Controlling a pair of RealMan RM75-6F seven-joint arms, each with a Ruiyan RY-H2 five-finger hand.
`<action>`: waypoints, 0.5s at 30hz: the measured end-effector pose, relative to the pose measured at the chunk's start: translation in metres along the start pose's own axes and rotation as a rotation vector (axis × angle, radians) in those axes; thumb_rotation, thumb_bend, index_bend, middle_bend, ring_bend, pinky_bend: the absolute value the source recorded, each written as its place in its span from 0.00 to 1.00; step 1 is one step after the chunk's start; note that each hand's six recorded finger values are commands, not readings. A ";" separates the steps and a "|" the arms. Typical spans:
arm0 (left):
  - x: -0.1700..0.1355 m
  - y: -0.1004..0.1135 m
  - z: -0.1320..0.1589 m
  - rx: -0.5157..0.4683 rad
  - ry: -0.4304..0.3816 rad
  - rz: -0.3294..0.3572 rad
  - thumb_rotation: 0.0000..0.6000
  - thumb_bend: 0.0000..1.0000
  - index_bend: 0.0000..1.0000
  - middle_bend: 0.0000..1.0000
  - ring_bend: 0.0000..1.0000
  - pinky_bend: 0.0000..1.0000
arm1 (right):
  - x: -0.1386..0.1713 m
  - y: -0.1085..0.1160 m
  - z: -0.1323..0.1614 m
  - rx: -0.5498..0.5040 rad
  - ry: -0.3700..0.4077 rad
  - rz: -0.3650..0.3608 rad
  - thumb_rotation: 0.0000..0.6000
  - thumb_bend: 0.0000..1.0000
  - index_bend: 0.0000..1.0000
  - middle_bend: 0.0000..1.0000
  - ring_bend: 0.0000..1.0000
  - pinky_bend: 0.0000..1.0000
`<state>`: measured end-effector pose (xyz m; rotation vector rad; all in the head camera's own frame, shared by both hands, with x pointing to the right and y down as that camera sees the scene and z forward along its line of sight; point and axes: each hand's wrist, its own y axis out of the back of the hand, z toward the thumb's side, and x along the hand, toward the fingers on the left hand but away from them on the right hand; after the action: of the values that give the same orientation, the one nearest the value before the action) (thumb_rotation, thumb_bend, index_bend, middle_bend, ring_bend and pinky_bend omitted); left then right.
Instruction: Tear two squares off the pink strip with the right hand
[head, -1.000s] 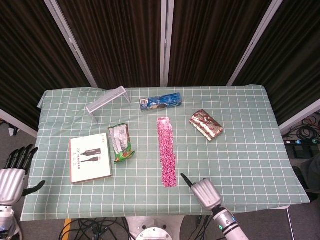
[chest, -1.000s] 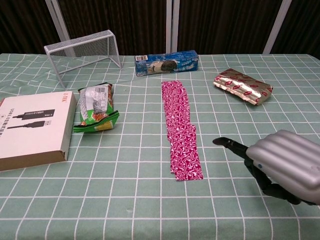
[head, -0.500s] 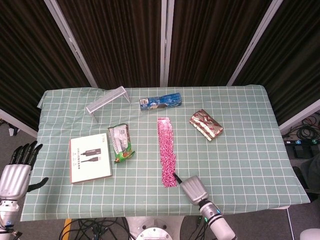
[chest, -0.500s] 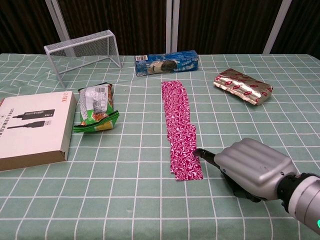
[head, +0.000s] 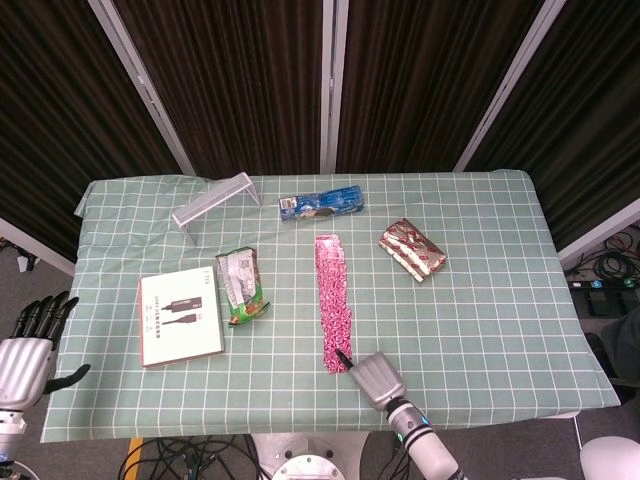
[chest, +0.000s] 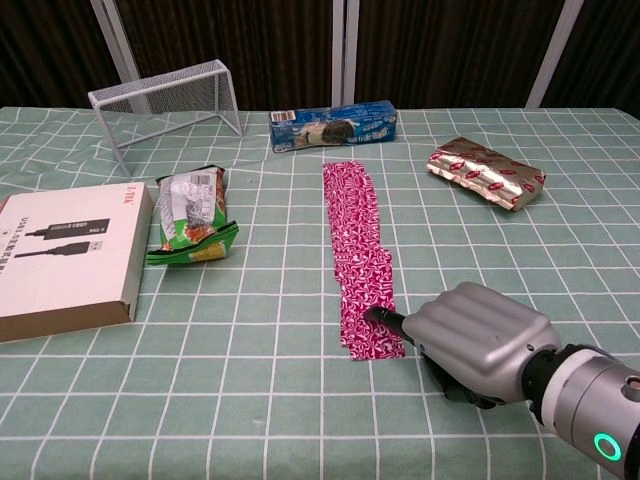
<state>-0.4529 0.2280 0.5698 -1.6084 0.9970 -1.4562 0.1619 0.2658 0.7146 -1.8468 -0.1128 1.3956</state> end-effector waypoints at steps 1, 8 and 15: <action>0.000 0.000 0.001 0.000 -0.002 -0.003 1.00 0.15 0.02 0.00 0.00 0.07 | 0.000 0.000 -0.001 0.001 -0.002 0.002 1.00 1.00 0.03 0.84 0.78 0.69; 0.000 -0.002 0.004 -0.007 -0.011 -0.011 1.00 0.15 0.02 0.00 0.00 0.07 | 0.001 -0.004 -0.010 0.006 -0.024 0.025 1.00 1.00 0.07 0.84 0.78 0.69; 0.000 -0.003 0.005 -0.006 -0.015 -0.010 1.00 0.15 0.02 0.00 0.00 0.07 | 0.006 -0.005 -0.022 -0.002 -0.049 0.023 1.00 1.00 0.07 0.84 0.78 0.69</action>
<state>-0.4473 0.2290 0.5718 -1.6283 0.9866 -1.4478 0.1846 0.2608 0.7145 -1.8213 -0.1186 1.4574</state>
